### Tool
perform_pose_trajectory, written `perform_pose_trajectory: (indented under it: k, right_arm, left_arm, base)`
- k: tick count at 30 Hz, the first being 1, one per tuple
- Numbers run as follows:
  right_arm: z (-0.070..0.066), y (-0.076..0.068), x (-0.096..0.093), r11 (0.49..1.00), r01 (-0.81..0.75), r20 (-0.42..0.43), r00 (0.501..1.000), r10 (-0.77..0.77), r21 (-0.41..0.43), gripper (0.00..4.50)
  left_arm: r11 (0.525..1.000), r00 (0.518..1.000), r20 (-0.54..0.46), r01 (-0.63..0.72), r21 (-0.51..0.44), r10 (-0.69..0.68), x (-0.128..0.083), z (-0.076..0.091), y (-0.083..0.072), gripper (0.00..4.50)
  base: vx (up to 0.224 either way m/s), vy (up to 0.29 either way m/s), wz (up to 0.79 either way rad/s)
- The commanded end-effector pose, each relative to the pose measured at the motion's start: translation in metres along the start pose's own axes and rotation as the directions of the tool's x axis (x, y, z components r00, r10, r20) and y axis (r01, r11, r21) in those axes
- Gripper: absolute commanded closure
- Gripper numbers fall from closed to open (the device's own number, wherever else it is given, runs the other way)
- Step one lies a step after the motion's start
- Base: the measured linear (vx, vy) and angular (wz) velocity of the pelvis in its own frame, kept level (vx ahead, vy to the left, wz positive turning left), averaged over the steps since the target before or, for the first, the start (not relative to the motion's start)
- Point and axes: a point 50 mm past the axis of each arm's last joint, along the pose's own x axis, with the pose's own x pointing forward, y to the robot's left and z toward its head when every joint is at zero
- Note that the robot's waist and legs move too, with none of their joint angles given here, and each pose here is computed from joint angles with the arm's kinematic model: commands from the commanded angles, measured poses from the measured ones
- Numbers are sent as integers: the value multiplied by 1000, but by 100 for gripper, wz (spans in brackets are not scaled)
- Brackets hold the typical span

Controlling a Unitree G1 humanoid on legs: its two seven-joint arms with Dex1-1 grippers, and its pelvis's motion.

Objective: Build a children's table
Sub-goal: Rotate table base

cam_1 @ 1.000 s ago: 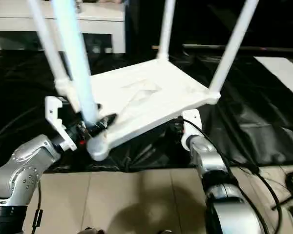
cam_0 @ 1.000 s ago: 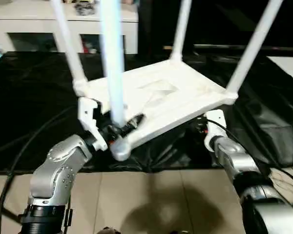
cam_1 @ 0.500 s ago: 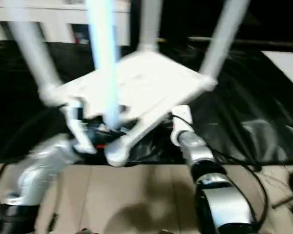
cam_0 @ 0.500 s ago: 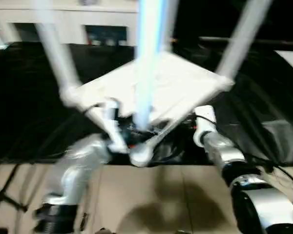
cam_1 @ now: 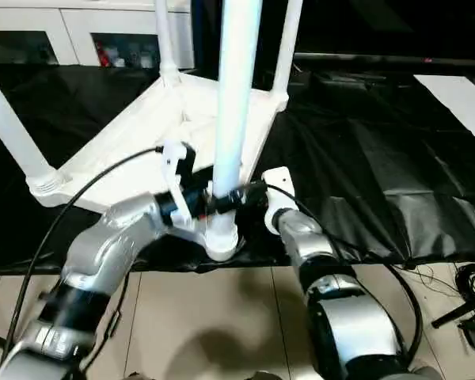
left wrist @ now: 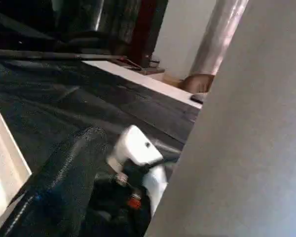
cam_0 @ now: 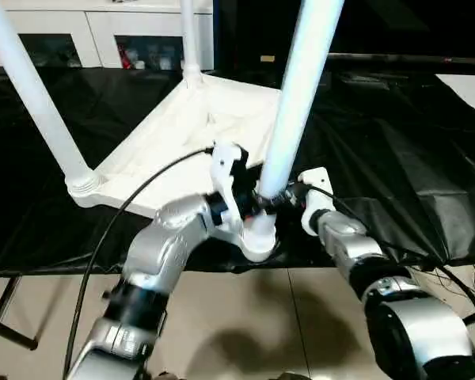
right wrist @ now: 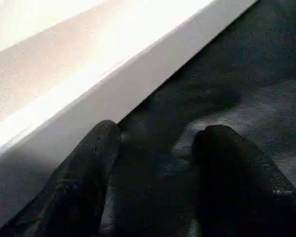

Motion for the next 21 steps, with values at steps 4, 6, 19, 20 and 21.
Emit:
perform_pose_trajectory:
  k: [4, 6, 19, 20, 21]
  right_arm:
    - [2, 23, 3, 987, -161, 59, 985, 161, -15, 138]
    - [2, 13, 0, 995, -95, 72, 993, 96, -18, 138]
    - [3, -21, -32, 999, -33, 230, 973, 31, 4, 138]
    - [3, -21, -33, 999, -32, 235, 971, 30, 5, 138]
    - [2, -22, -37, 1000, -25, 244, 970, 23, 5, 138]
  left_arm:
    - [999, 998, 58, -11, 47, 8, 21, 14, 2, 5]
    - [997, 995, 84, -52, 65, 46, 25, 17, 8, 5]
    - [916, 936, 82, -351, 192, 341, 27, 11, 42, 5]
    - [915, 935, 81, -354, 195, 345, 27, 10, 42, 5]
    - [914, 933, 87, -360, 189, 349, 27, 8, 42, 5]
  base:
    - [0, 0, 0]
    - [0, 0, 0]
    - [0, 0, 0]
    - [0, 0, 0]
    - [0, 0, 0]
